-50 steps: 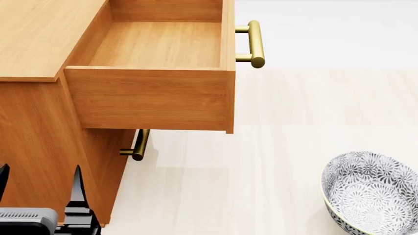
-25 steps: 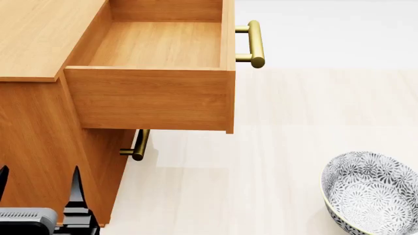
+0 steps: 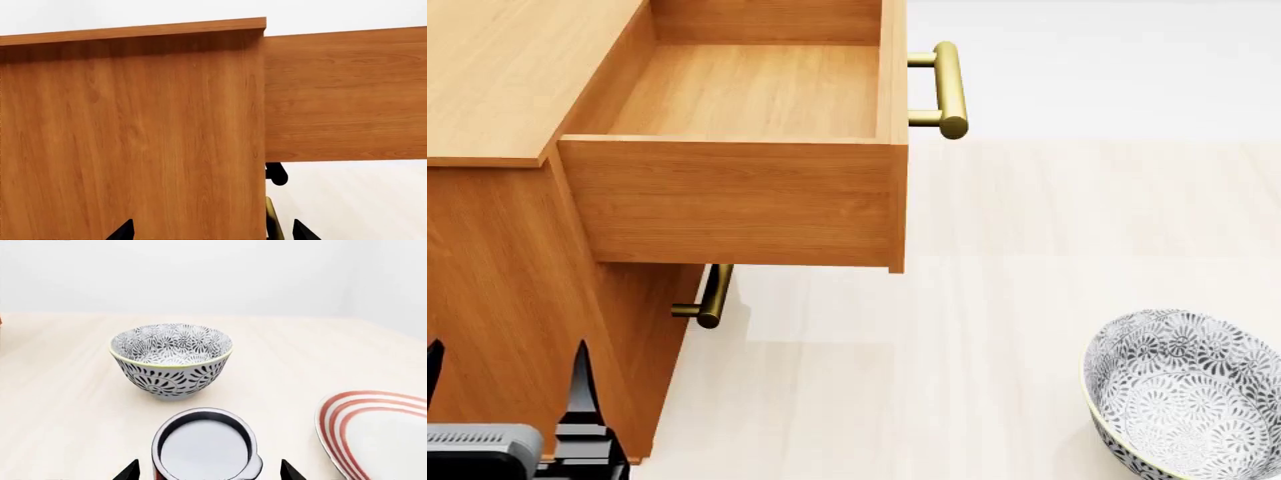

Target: Put the ketchup in the top drawer of the cabinet.

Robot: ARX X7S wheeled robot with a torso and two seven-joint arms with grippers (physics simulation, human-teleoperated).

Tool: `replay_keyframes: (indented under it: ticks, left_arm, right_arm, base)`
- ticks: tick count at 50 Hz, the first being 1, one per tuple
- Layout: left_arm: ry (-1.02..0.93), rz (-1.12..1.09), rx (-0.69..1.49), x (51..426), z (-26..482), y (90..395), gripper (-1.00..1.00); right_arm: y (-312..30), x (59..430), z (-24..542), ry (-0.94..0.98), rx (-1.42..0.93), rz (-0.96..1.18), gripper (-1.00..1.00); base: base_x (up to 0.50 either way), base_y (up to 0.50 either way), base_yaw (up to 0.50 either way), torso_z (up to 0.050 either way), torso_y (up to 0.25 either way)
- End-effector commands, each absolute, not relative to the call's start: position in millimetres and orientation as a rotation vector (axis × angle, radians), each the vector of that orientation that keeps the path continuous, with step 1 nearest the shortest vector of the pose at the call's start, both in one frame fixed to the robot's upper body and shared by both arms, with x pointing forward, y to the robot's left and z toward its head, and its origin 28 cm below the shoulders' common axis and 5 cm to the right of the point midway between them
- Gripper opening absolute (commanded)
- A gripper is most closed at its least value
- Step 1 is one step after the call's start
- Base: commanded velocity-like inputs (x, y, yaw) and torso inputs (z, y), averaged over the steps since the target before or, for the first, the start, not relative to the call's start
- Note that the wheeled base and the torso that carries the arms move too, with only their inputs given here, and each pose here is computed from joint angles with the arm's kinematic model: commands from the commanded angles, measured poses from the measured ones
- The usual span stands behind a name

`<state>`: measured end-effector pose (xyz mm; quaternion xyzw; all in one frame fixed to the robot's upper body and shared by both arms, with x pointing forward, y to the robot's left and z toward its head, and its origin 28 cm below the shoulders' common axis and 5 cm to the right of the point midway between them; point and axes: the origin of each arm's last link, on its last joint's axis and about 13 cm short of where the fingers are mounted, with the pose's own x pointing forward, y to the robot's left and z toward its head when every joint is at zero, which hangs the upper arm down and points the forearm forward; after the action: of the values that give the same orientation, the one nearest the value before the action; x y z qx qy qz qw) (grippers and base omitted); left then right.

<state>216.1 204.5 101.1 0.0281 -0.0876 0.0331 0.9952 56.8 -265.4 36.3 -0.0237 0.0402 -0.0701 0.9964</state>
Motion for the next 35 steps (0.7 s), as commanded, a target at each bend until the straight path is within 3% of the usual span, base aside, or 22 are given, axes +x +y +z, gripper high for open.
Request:
replay_keyframes:
  ticks: [1, 4, 5, 35]
  left_arm:
    - [-0.174, 0.068, 0.055, 216, 100, 205, 1.0]
    - [-0.174, 0.068, 0.054, 216, 100, 205, 1.0]
    - [-0.173, 0.068, 0.053, 216, 100, 205, 1.0]
    - [-0.175, 0.074, 0.047, 216, 99, 208, 1.0]
  right_arm:
    - [-264, 61, 33, 0.099, -0.035, -0.137, 1.0]
    - [-264, 61, 33, 0.098, -0.026, -0.139, 1.0]
    - [-264, 61, 34, 0.096, -0.029, -0.141, -1.0]
    - [-260, 69, 49, 0.029, -0.032, -0.141, -1.0]
  base:
    - [0.0, 0.0, 0.0, 0.0, 0.0]
    - [0.0, 0.0, 0.0, 0.0, 0.0]
    - [0.0, 0.0, 0.0, 0.0, 0.0]
    - [0.0, 0.0, 0.0, 0.0, 0.0]
